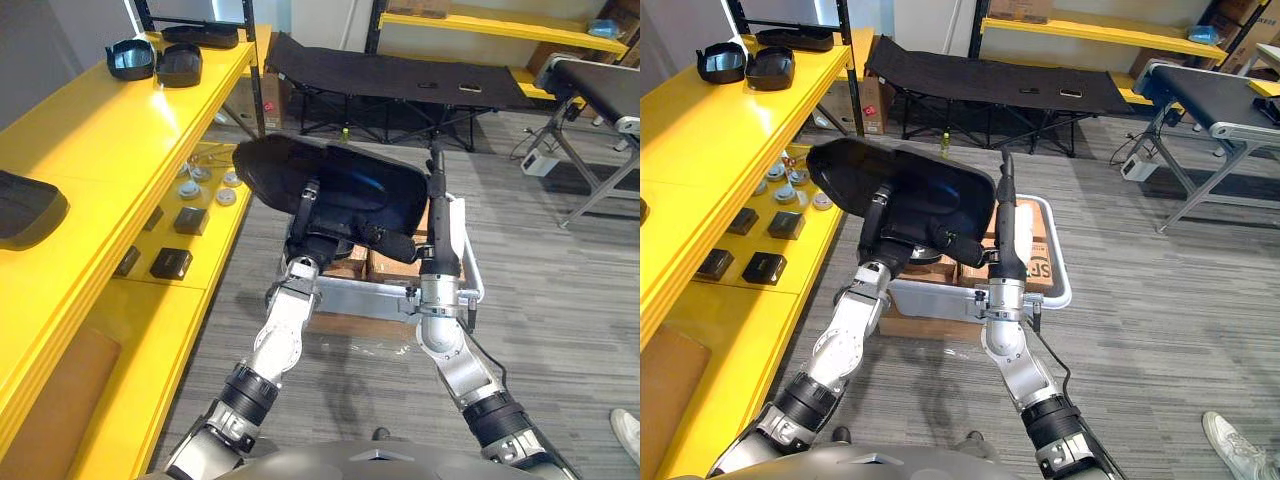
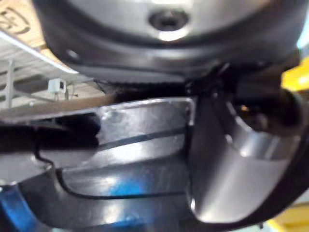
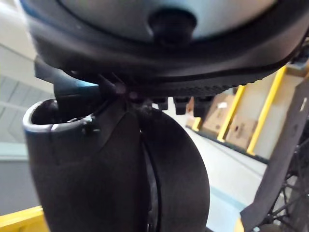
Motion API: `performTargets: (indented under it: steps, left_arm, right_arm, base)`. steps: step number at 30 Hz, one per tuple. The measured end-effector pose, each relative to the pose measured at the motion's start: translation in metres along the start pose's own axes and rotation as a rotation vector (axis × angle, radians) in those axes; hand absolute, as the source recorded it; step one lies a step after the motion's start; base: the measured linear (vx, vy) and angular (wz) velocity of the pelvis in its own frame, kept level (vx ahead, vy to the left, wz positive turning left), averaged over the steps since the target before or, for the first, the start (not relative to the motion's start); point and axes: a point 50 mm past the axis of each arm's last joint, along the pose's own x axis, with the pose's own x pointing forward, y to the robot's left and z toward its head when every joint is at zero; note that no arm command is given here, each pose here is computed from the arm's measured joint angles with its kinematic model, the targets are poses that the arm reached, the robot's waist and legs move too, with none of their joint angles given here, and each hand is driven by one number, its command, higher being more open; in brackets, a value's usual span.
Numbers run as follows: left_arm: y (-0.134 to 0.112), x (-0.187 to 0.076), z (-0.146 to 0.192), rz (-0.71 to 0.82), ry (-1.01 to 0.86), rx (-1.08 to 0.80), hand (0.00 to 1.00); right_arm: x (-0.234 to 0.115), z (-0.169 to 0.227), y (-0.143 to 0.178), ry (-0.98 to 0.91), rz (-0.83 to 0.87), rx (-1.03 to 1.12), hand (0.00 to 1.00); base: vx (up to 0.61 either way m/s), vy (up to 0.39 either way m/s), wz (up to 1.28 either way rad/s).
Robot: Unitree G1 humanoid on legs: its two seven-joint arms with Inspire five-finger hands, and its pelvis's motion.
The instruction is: Walk over and take three plastic housings, then place them on the shelf
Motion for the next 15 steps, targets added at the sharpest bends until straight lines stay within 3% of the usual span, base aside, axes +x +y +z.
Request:
performTargets:
  steps: [4, 8, 15]
  left_arm:
    - [0.000, 0.001, 0.012, 0.092, -0.136, 0.465, 0.00]
    - [0.017, -0.003, 0.033, 0.286, -0.257, 0.762, 0.00]
    - [0.042, -0.015, 0.075, 0.566, -0.460, 1.031, 0.00]
  right_arm:
    - [-0.001, -0.008, -0.009, 0.128, -0.099, 0.069, 1.00]
    - [-0.013, -0.012, -0.025, 0.197, -0.177, 0.096, 1.00]
    - [-0.040, -0.032, -0.031, 0.393, -0.261, 0.120, 1.00]
  base:
    - [0.00, 0.000, 0.00]
    - [0.00, 0.000, -0.04]
    - [0.00, 0.000, -0.02]
